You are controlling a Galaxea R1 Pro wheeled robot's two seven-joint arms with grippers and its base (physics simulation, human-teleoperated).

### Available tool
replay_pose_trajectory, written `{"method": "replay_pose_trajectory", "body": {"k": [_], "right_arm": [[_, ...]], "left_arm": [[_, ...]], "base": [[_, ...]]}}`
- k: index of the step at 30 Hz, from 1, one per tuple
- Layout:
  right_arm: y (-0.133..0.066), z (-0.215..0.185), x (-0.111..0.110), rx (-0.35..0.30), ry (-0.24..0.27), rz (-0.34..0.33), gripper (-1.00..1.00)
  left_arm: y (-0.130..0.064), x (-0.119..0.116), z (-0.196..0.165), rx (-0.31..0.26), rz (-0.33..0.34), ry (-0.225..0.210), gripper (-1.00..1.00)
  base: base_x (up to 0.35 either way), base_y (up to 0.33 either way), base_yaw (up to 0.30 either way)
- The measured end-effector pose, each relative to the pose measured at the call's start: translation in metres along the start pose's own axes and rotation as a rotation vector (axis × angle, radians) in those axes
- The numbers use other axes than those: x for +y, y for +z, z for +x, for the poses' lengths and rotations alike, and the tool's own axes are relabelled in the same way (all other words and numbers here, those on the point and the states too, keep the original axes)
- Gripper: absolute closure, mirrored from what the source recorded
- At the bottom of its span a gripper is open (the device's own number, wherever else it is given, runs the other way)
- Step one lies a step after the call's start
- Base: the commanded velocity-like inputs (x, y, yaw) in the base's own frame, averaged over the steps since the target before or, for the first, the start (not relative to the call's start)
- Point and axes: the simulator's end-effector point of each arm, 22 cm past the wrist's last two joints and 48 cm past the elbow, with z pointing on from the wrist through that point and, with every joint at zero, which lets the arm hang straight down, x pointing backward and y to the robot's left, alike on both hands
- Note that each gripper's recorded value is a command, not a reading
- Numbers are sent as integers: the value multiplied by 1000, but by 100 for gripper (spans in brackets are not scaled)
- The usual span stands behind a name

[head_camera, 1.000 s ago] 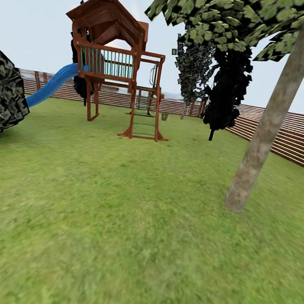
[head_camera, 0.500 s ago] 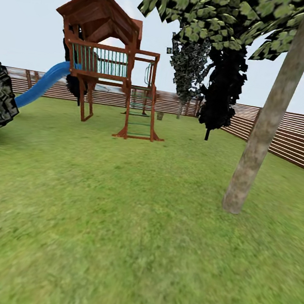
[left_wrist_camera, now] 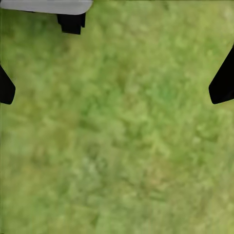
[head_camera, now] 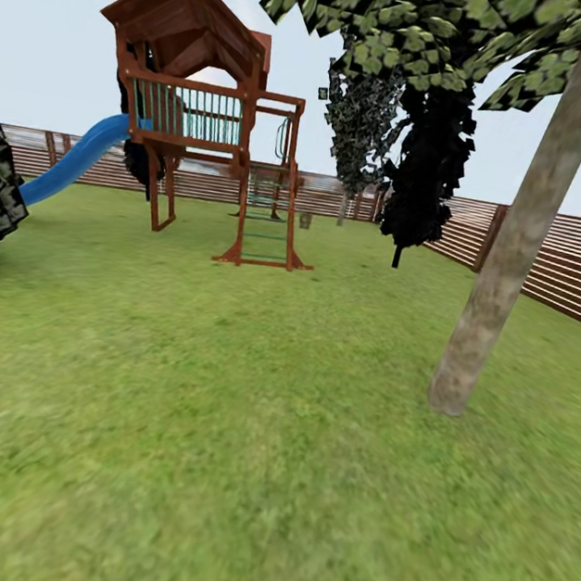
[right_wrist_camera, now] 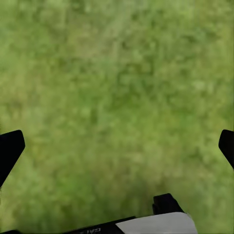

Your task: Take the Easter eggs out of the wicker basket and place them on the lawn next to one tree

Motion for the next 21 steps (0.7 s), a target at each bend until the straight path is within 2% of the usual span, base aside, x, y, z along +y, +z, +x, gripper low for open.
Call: {"method": "replay_pose_trajectory", "body": {"k": [21], "right_arm": [[1,0,4,-17,0,-4,-100]], "left_arm": [[1,-1,5,12,1,3,-100]], "base": [[228,0,0]]}}
